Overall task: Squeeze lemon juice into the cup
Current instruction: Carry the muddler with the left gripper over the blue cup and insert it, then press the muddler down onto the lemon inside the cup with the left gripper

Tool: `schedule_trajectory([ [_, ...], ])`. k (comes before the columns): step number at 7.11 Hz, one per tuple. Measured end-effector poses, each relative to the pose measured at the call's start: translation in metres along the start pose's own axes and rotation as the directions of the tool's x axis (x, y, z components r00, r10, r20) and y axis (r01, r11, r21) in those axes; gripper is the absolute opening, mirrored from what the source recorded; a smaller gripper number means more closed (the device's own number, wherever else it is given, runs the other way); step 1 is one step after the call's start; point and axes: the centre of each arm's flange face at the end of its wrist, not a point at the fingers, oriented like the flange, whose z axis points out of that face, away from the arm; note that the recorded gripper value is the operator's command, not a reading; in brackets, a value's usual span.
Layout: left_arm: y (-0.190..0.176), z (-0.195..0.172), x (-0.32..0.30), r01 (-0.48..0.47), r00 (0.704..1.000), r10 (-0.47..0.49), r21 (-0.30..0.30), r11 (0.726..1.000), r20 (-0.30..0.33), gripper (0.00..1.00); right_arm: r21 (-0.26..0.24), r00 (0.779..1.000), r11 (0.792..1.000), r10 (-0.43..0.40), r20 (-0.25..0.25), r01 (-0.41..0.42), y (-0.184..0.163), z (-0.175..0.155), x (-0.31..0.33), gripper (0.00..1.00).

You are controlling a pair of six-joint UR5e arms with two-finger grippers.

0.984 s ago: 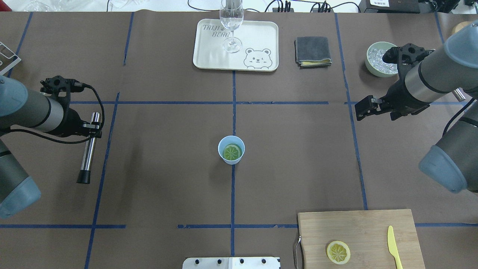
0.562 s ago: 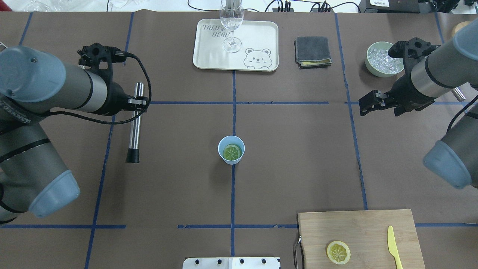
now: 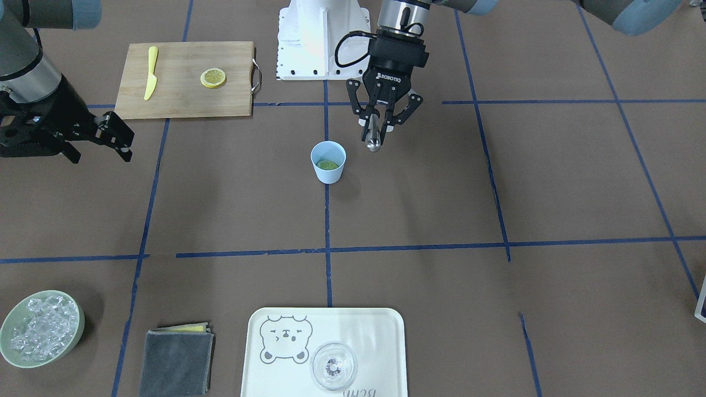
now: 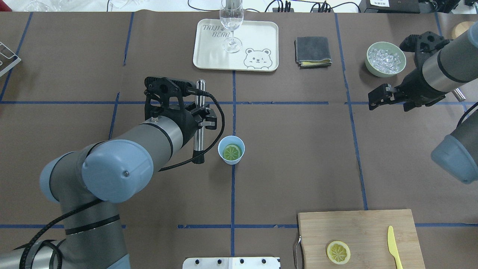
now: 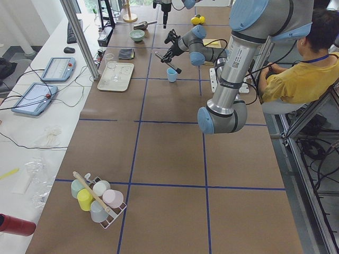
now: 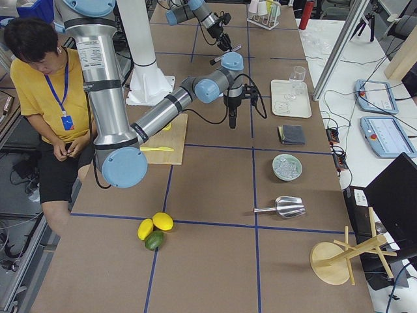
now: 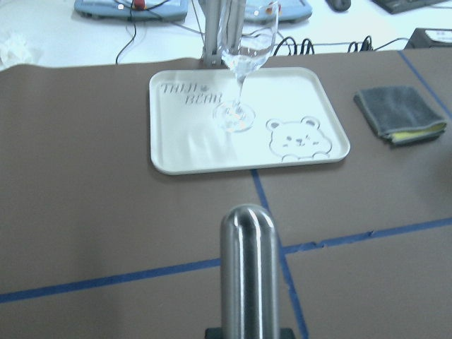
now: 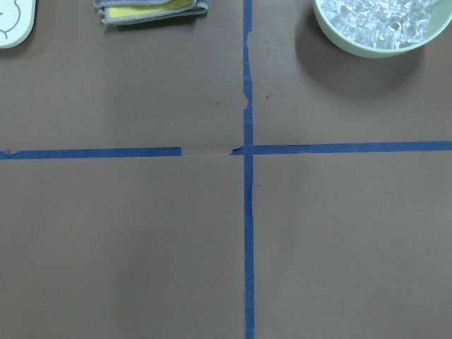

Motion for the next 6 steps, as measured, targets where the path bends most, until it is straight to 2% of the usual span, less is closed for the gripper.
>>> schedule_trajectory([
  [1, -0.005, -0.005, 0.008, 0.032, 0.999, -0.028, 0.109, 0.994, -0.038, 0.0, -0.004, 1.0, 1.0, 0.017, -0.007, -0.017, 0.0, 0.0, 0.011, 1.0],
  [2, -0.004, -0.008, 0.014, 0.069, 0.996, -0.054, 0.223, 0.972, -0.071, 0.0, -0.009, 0.999, 0.999, 0.031, -0.009, -0.031, -0.001, -0.001, 0.018, 1.0],
  [3, 0.007, -0.005, 0.017, 0.082, 0.994, -0.057, 0.306, 0.949, -0.089, 0.0, -0.011, 0.999, 0.999, 0.039, -0.009, -0.039, -0.001, -0.001, 0.023, 1.0],
  [4, 0.023, 0.004, 0.02, 0.073, 0.995, -0.044, 0.351, 0.933, -0.089, 0.0, -0.013, 0.999, 0.999, 0.044, -0.009, -0.044, -0.002, -0.002, 0.026, 1.0],
  [6, 0.052, 0.017, 0.027, 0.073, 0.994, -0.039, 0.383, 0.921, -0.097, 0.0, -0.023, 0.999, 0.999, 0.048, -0.002, -0.048, -0.002, -0.002, 0.026, 1.0],
])
